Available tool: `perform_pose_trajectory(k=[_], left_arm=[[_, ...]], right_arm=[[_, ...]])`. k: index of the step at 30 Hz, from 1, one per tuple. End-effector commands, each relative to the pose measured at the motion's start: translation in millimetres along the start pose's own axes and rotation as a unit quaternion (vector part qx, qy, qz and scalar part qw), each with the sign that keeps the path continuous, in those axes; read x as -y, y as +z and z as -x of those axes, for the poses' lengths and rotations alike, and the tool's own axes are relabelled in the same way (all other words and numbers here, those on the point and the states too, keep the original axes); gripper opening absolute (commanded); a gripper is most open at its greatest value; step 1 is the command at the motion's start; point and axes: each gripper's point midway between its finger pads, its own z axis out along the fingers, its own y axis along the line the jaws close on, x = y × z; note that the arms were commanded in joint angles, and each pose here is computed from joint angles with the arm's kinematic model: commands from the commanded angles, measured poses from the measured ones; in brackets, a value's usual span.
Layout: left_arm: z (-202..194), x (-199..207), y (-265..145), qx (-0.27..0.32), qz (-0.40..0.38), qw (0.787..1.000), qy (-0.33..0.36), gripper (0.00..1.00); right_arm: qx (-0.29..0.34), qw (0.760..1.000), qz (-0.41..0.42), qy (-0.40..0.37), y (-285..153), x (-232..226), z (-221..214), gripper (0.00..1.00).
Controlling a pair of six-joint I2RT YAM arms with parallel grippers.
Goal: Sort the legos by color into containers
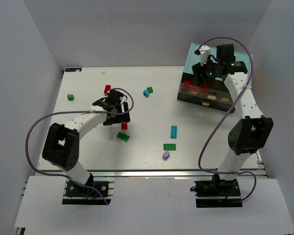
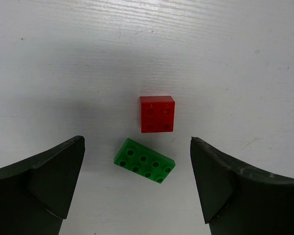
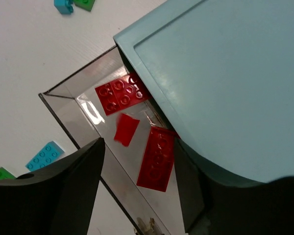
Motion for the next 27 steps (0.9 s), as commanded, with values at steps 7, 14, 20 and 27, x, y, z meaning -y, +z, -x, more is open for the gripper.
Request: perform_pose_trajectory(k=[7,14,20,27], left_arm=[[15.7,13.4,-1.2,0.015,-0.026,1.0,0.007,0.97],[15.1,22.5,19.7,-0.012,-0.031,0.999,0.031,0.87],[10.5,29.5,38.6,-0.054,-0.029,0.997,0.044,0.75],[-0.7,20.0,48.8,-0.084,0.01,0.995,0.055,0.62]], right_arm=[[0.061,0.998,-0.009,-0.012,-27.2,9.4,38.8,0.61],[0.229,0.964,0.083,-0.102,-88.5,-54.2,83.8,0.28],[0.259,0.956,0.105,-0.091,-91.5,-73.2,73.5,0.4],[0.262,0.957,0.099,-0.075,-94.5,-71.9,74.6,0.42]])
